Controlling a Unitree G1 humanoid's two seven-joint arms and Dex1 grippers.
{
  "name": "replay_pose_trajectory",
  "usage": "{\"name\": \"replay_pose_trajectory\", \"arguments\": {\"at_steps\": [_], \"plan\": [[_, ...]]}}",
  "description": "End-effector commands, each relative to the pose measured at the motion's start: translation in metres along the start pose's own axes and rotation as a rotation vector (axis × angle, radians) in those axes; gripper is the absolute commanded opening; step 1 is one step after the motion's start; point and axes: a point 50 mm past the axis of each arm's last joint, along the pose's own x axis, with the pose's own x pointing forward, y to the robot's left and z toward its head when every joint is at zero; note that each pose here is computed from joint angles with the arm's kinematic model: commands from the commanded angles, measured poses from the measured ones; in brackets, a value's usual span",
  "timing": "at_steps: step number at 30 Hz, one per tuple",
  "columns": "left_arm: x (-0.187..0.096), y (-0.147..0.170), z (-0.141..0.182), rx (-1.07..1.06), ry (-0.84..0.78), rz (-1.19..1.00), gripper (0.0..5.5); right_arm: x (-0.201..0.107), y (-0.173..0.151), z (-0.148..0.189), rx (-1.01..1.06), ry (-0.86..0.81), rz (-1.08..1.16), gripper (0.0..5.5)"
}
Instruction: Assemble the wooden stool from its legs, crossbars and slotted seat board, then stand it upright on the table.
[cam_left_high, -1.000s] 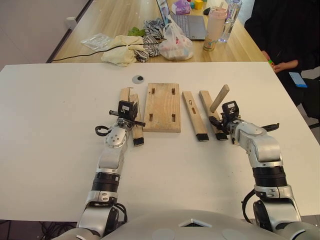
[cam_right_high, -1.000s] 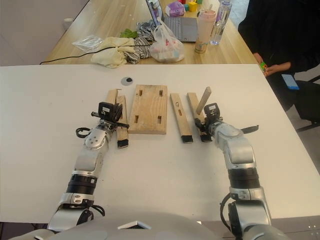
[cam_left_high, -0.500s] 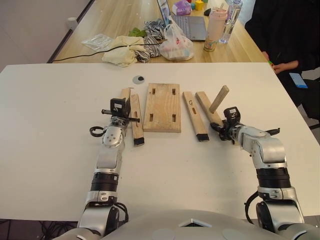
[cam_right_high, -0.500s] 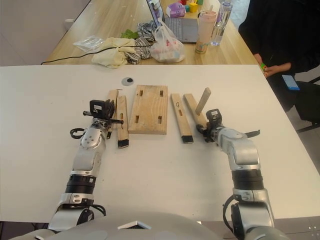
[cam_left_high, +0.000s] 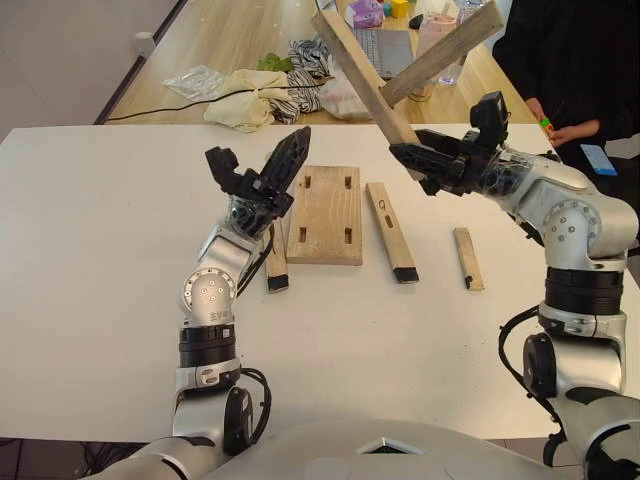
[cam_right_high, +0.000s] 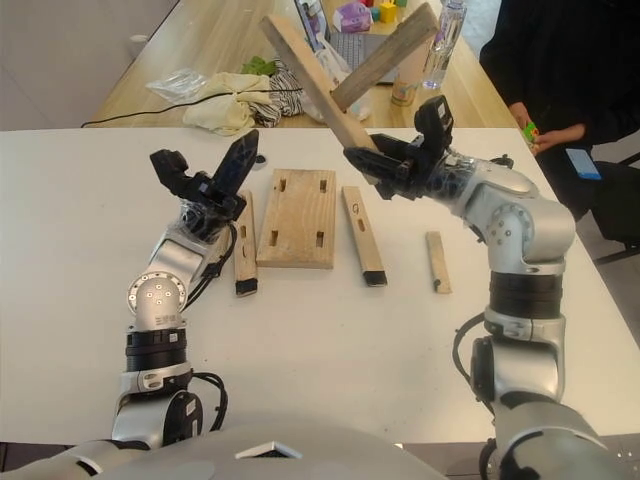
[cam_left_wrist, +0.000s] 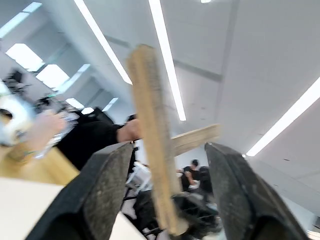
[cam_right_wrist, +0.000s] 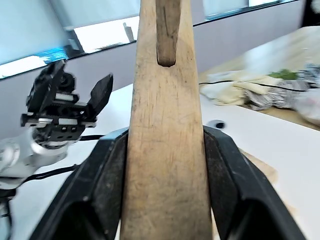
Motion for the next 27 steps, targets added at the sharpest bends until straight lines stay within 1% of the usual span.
{"name": "replay_pose_trajectory", "arguments": {"at_steps": [1,5,12,16,20,21,26,27], "plan": [[0.005,-0.016,-0.002,-0.001,0.029,-0.113,3.33,-0.004,0.022,0.012,-0.007,0.028,0.184,2.02],[0.008,-0.022,-0.002,0.024,0.033,-0.134,3.37,-0.004,0.037,0.003,0.012,0.077,0.292,2.02],[0.008,-0.036,0.006,0.006,-0.015,-0.198,3.37,-0.010,0.048,-0.005,0.056,0.155,0.374,2.02],[0.004,-0.038,0.013,-0.038,-0.073,-0.198,2.77,-0.012,0.050,-0.014,0.085,0.173,0.371,2.02],[0.003,-0.033,0.015,-0.047,-0.069,-0.200,2.13,-0.012,0.047,-0.018,0.063,0.176,0.347,2.02],[0.003,-0.033,0.015,-0.052,-0.059,-0.209,2.04,-0.011,0.046,-0.018,0.055,0.169,0.344,2.02],[0.003,-0.027,0.018,-0.076,-0.061,-0.195,2.04,-0.005,0.043,-0.022,0.054,0.149,0.305,2.02],[0.004,-0.024,0.020,-0.073,-0.073,-0.176,2.04,-0.004,0.042,-0.025,0.061,0.153,0.289,2.38]]}}
